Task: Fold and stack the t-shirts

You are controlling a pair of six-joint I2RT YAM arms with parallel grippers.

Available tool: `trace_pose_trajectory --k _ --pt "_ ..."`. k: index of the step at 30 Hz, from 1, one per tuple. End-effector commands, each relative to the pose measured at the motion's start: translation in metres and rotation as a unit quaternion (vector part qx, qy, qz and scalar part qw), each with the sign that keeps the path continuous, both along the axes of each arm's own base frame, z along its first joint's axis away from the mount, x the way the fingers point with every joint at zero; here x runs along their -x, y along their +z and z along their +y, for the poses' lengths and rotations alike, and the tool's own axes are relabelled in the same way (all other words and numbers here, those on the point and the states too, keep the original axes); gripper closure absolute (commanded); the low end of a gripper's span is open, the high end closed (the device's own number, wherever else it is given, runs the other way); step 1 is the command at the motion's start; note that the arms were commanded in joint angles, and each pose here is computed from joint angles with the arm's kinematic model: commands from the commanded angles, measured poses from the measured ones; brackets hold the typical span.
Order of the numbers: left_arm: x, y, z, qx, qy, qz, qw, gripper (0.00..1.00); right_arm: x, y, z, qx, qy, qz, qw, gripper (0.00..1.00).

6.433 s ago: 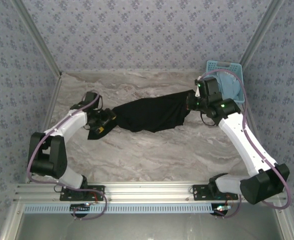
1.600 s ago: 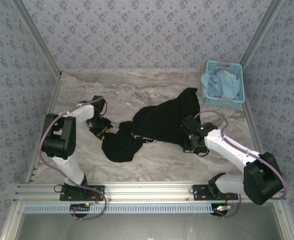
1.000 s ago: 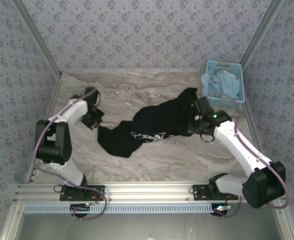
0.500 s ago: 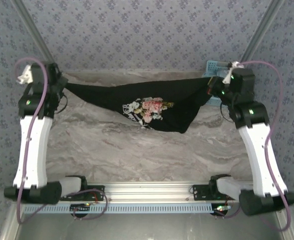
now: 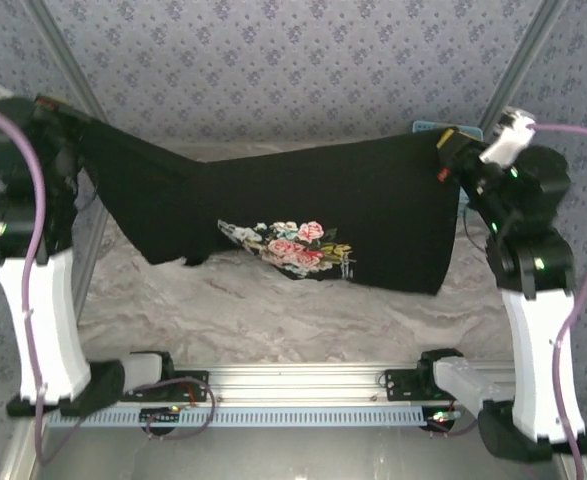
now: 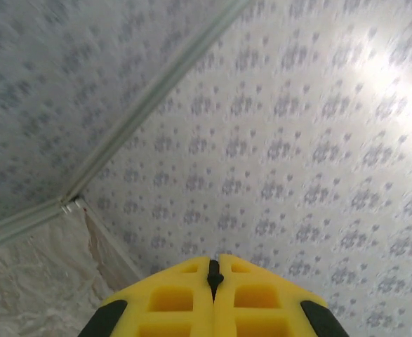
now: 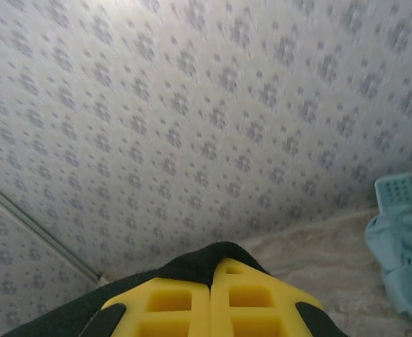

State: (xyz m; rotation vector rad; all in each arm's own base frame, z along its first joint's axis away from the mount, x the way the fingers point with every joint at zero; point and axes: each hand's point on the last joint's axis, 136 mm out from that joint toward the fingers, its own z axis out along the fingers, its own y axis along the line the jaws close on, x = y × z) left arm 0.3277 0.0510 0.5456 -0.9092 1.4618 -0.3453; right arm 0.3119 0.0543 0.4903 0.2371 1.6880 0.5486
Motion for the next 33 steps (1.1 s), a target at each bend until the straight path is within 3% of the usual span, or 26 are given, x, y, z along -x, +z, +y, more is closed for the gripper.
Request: trace_pose_trajectory --k 1,6,9,11,15,19,21,24,27,29,33 --pt "-0.081 -0.078 -0.026 0.029 -0.092 0.124 0.988 1.00 -0.057 -0.041 0.018 -0.037 0.037 0.061 0.997 1.00" --pt "-0.151 -0.154 -0.033 0.083 -0.136 0.193 0.968 1.00 -0.123 -0.095 0.042 -0.062 0.085 0.115 0.988 1.00" --pt "-0.174 -0.149 -0.024 0.084 -0.142 0.183 0.969 1.00 -0.154 -0.096 0.048 -0.055 0.099 0.112 0.987 1.00" --pt "-0.179 -0.127 -0.015 0.059 -0.135 0.168 0.975 1.00 -0.168 -0.081 0.046 -0.053 0.101 0.094 0.989 1.00" --pt "-0.164 -0.030 -0.004 0.010 -0.130 0.049 0.990 1.00 -0.184 -0.015 0.027 -0.074 0.097 0.008 0.993 1.00" --pt "-0.106 0.075 0.007 -0.029 -0.108 -0.110 0.988 1.00 -0.176 0.059 0.001 -0.107 0.089 -0.087 0.986 1.00" --pt "-0.074 0.112 0.005 -0.057 -0.102 -0.159 0.980 1.00 -0.170 0.082 -0.015 -0.124 0.082 -0.118 0.982 1.00" --pt "-0.034 0.133 -0.001 -0.073 -0.098 -0.182 0.976 1.00 -0.165 0.093 -0.032 -0.147 0.079 -0.126 0.978 1.00" --pt "-0.009 0.113 -0.009 -0.075 -0.100 -0.134 0.983 1.00 -0.162 0.075 -0.030 -0.150 0.085 -0.099 0.980 1.00" --pt "0.003 0.077 -0.014 -0.083 -0.093 -0.070 0.990 1.00 -0.156 0.041 -0.021 -0.148 0.088 -0.051 0.984 1.00" --pt "0.027 -0.050 -0.005 -0.013 -0.050 0.055 0.997 1.00 -0.135 -0.080 -0.009 -0.139 0.041 0.093 0.985 1.00"
